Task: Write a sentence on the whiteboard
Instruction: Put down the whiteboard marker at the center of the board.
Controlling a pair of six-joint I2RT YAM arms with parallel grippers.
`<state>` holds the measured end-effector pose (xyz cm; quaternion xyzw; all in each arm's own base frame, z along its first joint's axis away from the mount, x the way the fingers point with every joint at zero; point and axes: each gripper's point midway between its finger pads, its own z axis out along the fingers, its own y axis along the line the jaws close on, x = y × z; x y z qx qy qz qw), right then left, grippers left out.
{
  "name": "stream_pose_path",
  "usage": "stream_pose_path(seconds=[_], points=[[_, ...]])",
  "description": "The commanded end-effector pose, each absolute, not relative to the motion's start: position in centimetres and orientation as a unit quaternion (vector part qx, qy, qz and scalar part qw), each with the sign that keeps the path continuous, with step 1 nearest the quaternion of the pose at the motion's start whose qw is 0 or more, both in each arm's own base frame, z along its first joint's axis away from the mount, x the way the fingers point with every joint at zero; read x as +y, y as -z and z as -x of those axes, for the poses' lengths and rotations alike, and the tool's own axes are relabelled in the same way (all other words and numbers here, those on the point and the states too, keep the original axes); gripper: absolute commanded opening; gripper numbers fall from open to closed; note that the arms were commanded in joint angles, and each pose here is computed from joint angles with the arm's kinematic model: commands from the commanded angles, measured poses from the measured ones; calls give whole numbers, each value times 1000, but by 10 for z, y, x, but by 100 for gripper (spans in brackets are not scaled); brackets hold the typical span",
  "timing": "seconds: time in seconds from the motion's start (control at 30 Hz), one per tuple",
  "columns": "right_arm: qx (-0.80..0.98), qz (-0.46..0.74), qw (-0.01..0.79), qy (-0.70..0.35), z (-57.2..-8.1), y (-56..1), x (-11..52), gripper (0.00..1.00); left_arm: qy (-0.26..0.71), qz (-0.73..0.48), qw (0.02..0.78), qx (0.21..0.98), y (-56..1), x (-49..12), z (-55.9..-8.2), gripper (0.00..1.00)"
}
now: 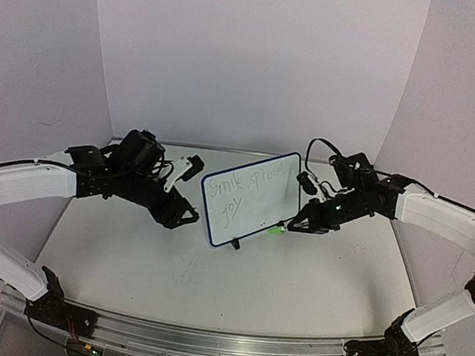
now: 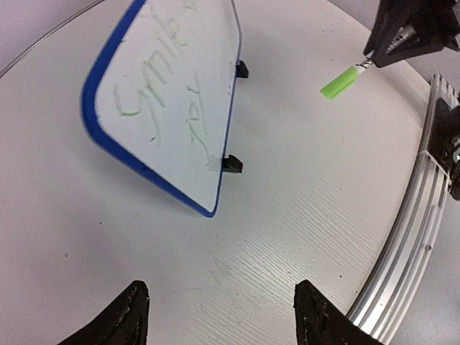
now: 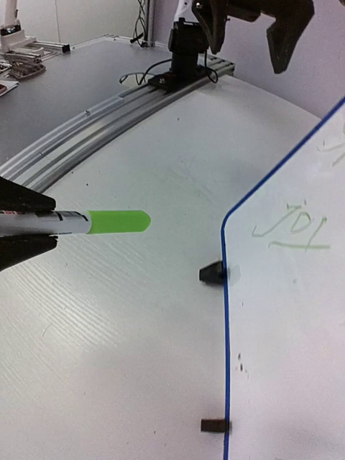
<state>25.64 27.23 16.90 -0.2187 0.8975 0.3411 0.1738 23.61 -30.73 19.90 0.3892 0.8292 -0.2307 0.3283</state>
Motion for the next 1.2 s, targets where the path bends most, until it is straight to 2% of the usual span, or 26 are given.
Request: stream_pose_path(seconds=[0.0, 0.27, 0.43, 0.47, 0.6, 0.87, 1.1, 1.17], points=[[927, 143, 197, -286, -284, -142, 231, 0, 230, -272, 375, 856, -210, -279, -274, 72], [916, 67, 202, -339, -303, -101, 208, 0, 218, -117, 397, 884, -187, -216, -319, 80], [928, 35, 192, -319, -311, -78, 190, 0, 199, -28, 415, 887, -171, -172, -347, 83], [929, 30, 190, -317, -312, -75, 186, 3, 197, -14, 418, 887, -169, -164, -351, 83], [932, 13, 206, -298, -317, -75, 170, 28, 182, 13, 426, 886, -161, -143, -358, 83], [949, -12, 233, -212, -327, -74, 138, 66, 128, 55, 440, 887, -153, -101, -373, 86], [943, -17, 304, -130, -350, -108, 105, 95, 64, 83, 480, 871, -163, -65, -385, 94], [935, -20, 335, -110, -359, -121, 94, 98, 42, 84, 500, 861, -173, -56, -388, 98]])
